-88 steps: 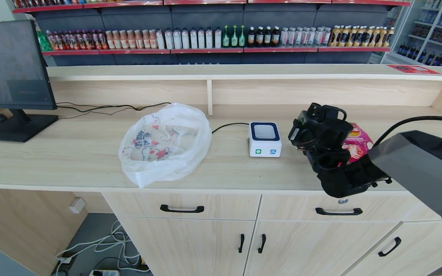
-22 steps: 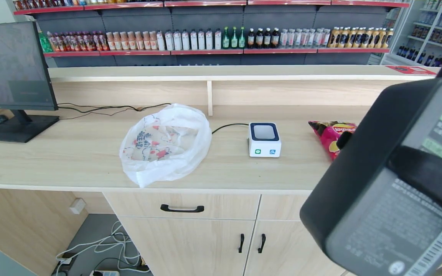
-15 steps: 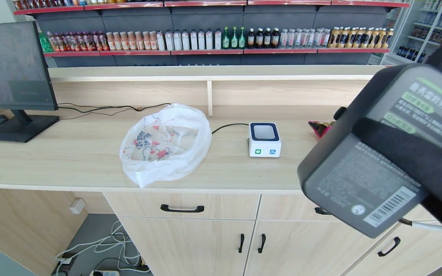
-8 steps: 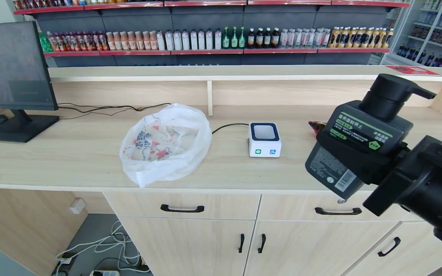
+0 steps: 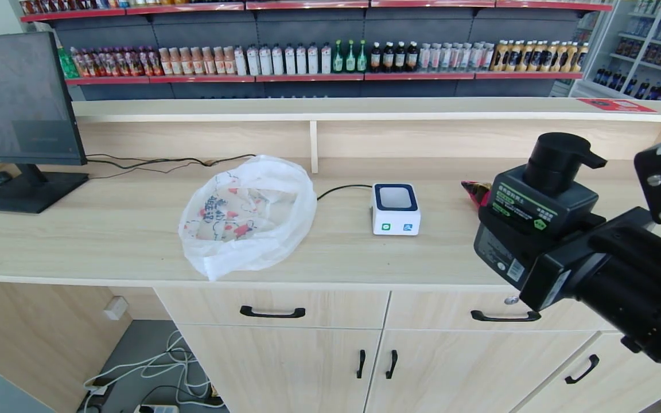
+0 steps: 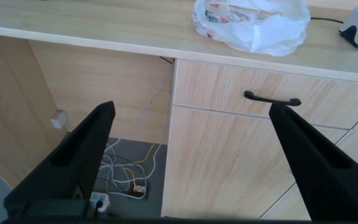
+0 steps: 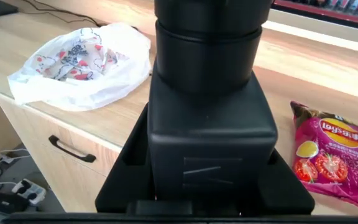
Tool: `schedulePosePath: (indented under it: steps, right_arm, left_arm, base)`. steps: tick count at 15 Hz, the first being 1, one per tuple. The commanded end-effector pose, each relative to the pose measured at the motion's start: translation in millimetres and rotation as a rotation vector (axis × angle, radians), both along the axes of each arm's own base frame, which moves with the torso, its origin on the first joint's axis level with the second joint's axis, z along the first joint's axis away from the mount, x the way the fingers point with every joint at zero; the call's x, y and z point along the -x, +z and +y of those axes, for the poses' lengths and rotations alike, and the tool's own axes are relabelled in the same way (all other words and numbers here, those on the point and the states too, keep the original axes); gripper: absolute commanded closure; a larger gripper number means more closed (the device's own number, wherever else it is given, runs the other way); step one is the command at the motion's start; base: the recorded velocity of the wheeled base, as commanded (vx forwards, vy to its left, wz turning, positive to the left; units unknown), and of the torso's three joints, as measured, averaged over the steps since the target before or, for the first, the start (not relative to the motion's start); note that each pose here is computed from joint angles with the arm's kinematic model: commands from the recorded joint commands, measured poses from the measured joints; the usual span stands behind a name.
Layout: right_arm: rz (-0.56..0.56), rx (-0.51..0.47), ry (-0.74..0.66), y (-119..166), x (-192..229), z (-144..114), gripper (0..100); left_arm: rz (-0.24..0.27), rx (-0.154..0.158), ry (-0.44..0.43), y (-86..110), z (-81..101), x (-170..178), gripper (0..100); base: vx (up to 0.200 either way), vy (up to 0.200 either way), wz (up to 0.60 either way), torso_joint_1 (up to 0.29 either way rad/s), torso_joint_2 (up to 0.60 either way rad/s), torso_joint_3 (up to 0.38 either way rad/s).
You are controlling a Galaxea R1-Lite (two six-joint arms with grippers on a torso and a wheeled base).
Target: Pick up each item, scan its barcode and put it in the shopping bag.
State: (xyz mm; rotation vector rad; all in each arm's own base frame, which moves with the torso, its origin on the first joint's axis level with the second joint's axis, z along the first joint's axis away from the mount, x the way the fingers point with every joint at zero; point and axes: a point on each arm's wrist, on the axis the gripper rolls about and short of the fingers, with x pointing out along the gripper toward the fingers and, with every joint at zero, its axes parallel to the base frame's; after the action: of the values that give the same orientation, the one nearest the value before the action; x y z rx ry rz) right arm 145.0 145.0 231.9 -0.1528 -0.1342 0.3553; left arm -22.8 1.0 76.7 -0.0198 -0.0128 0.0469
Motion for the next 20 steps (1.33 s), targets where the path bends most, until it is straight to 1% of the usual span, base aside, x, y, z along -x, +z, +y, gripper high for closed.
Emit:
schedulePosePath:
  steps: [1,4,5,6,7,10,13,16,18,20]
  right_arm:
    - [0.015,0.015,0.000,-2.7,-9.9,10.9,100]
    - [0.071,-0.028,-0.036,-12.5,-23.4,7.1,100]
    - [0.099,-0.049,-0.026,-17.3,-26.2,9.2,100]
    - [0.134,-0.078,-0.011,-23.4,-32.6,14.9,100]
    - [0.161,-0.106,-0.012,-27.8,-40.4,20.5,100]
    - [0.173,-0.155,-0.046,-35.4,-61.4,21.0,100]
    - [0.144,-0.156,-0.017,-36.0,-75.4,14.0,100]
    - [0.166,-0.176,-0.025,-40.1,-76.6,11.9,100]
    - [0.171,-0.174,-0.041,-42.7,-83.8,11.9,100]
    - [0.180,-0.169,-0.042,-46.1,-86.8,14.0,100]
  left_arm:
    - [-0.001,0.000,0.001,0.2,0.0,0.0,0]
    - [0.000,0.000,0.001,0.0,0.0,0.0,0]
    - [0.000,-0.003,-0.003,0.0,0.0,0.0,0]
    - [0.004,-0.021,-0.004,-0.3,0.0,0.0,0]
    - [0.004,-0.029,-0.005,-0.3,-0.1,0.0,0]
    - [0.004,-0.027,-0.005,-0.3,-0.1,0.0,0]
    - [0.004,-0.027,-0.005,-0.3,-0.1,0.0,0]
    - [0.004,-0.026,-0.005,-0.3,-0.1,0.0,0]
    - [0.004,-0.030,-0.005,-0.3,-0.1,0.0,0]
    - [0.006,-0.023,-0.004,-0.5,-0.1,0.0,0]
  base:
    - [0.000,0.000,0.00,0.000,0.00,0.000]
    - [0.000,0.000,0.00,0.000,0.00,0.000]
    - [0.000,0.000,0.00,0.000,0.00,0.000]
    - [0.000,0.000,0.00,0.000,0.00,0.000]
    - [0.000,0.000,0.00,0.000,0.00,0.000]
    - [0.000,0.000,0.00,0.000,0.00,0.000]
    - [0.000,0.000,0.00,0.000,0.00,0.000]
    - [0.000,0.000,0.00,0.000,0.00,0.000]
    - [0.000,0.000,0.00,0.000,0.00,0.000]
    - [0.000,0.000,0.00,0.000,0.00,0.000]
